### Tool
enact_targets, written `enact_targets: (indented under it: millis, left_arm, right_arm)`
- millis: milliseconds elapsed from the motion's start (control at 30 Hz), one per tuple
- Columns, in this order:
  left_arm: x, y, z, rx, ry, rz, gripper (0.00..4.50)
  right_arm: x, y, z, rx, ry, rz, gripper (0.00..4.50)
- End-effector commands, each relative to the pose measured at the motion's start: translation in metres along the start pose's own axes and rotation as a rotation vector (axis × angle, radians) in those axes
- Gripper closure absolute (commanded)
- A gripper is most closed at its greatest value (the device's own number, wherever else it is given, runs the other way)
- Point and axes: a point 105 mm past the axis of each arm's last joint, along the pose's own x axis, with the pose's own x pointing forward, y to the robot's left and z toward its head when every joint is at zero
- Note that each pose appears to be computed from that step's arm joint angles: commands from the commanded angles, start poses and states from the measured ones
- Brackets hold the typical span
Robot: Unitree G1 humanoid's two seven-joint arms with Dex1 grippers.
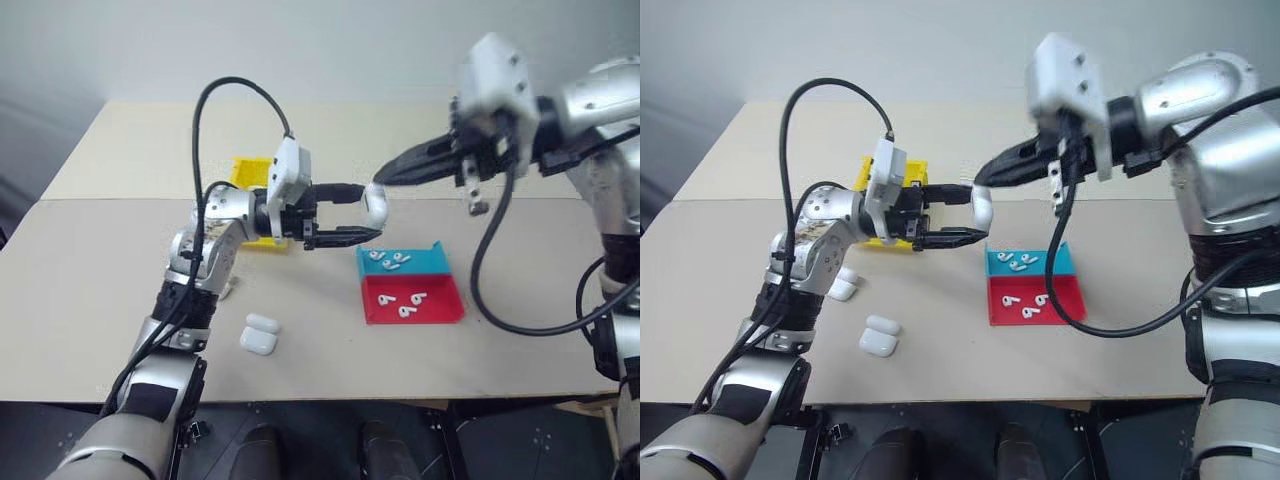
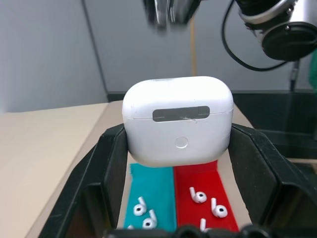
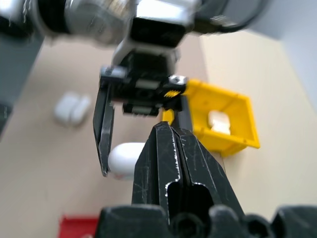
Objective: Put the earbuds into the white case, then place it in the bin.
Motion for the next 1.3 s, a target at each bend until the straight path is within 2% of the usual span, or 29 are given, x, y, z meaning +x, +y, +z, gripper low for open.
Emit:
enact_targets:
  millis: [33, 133, 233, 300, 367, 567, 600, 667, 767, 933, 1033, 1167, 1300]
  left_arm:
    - [-0.019, 0.007, 0.018, 0.059, -0.03, 0.107, 1.69]
    - [-0.041, 0.022, 0.017, 0.049, -0.023, 0.282, 1.69]
    - [-0.068, 0.05, 0.004, 0.033, 0.044, 0.571, 1.69]
    - [-0.081, 0.071, -0.009, 0.034, 0.148, 0.805, 1.69]
    - [-0.086, 0.084, -0.02, 0.027, 0.215, 0.946, 1.69]
    - [-0.092, 0.105, -0.059, -0.022, 0.437, 1.159, 1.69]
    - [-0.091, 0.108, -0.063, -0.051, 0.45, 1.167, 1.69]
    - [-0.089, 0.111, -0.07, -0.096, 0.471, 1.167, 0.95]
    - [-0.089, 0.117, -0.066, -0.088, 0.45, 1.185, 0.08]
    - [-0.094, 0.115, -0.047, -0.036, 0.376, 1.156, 0.04]
    - [-0.093, 0.1, -0.026, -0.04, 0.262, 1.039, 0.04]
    - [-0.094, 0.058, -0.008, 0.043, 0.262, 0.767, 0.04]
    - [-0.108, 0.01, 0.005, 0.025, 0.266, 0.514, 0.04]
  right_arm:
    - [-0.018, 0.008, -0.002, 0.119, -0.058, -0.096, 4.49]
    - [-0.017, 0.013, -0.026, 0.199, -0.019, -0.226, 4.49]
    - [-0.011, 0.018, -0.04, 0.25, -0.028, -0.336, 4.49]
    - [-0.006, 0.027, -0.044, 0.271, -0.049, -0.363, 4.49]
    - [-0.002, 0.035, -0.045, 0.287, -0.073, -0.373, 4.49]
    - [0.004, 0.042, -0.041, 0.313, -0.113, -0.392, 4.49]
    - [0.005, 0.043, -0.04, 0.313, -0.114, -0.392, 4.49]
    - [0.007, 0.044, -0.039, 0.311, -0.113, -0.391, 4.5]
    - [0.008, 0.044, -0.035, 0.325, -0.139, -0.38, 4.5]
    - [0.008, 0.048, -0.035, 0.338, -0.152, -0.379, 4.5]
    - [0.006, 0.05, -0.045, 0.317, -0.141, -0.408, 4.5]
    - [0.007, 0.059, -0.068, 0.3, -0.125, -0.445, 4.5]
    - [0.007, 0.067, -0.091, 0.304, -0.062, -0.435, 4.5]
